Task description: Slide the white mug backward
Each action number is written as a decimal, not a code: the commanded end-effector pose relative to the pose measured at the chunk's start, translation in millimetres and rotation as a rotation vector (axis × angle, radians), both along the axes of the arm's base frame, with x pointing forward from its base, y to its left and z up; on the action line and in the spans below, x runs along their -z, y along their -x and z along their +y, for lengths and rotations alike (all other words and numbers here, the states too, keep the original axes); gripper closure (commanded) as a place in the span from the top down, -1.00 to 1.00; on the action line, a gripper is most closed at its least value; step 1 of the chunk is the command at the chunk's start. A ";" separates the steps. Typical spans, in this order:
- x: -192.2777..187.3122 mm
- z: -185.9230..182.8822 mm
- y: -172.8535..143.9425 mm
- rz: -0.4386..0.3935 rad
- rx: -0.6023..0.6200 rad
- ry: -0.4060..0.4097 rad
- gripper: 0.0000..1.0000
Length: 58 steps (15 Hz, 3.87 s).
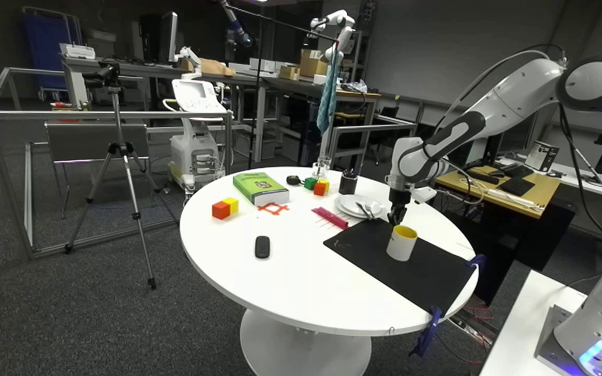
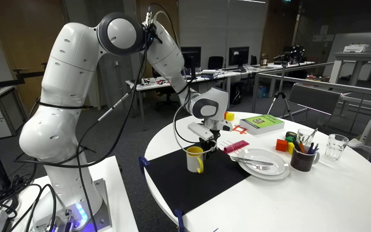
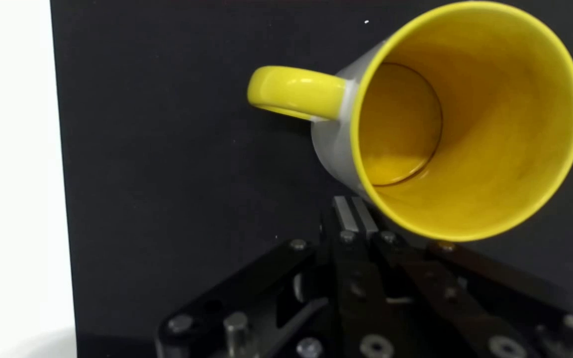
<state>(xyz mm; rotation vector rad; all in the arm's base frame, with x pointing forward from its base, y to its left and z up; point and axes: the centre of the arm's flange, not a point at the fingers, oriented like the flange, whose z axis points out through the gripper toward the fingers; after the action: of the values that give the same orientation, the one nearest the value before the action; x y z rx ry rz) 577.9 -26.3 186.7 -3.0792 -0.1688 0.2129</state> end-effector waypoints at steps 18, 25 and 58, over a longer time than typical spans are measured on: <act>2.0 1.8 15.0 0.115 0.016 -0.002 -1.00; -5.2 6.3 6.6 -0.031 -0.003 0.026 -1.00; -8.3 35.6 19.1 0.201 -0.080 -0.114 -1.00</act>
<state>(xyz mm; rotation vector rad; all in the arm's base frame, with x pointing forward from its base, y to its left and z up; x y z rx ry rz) 561.1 15.9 182.2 -2.9260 -0.2482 0.4511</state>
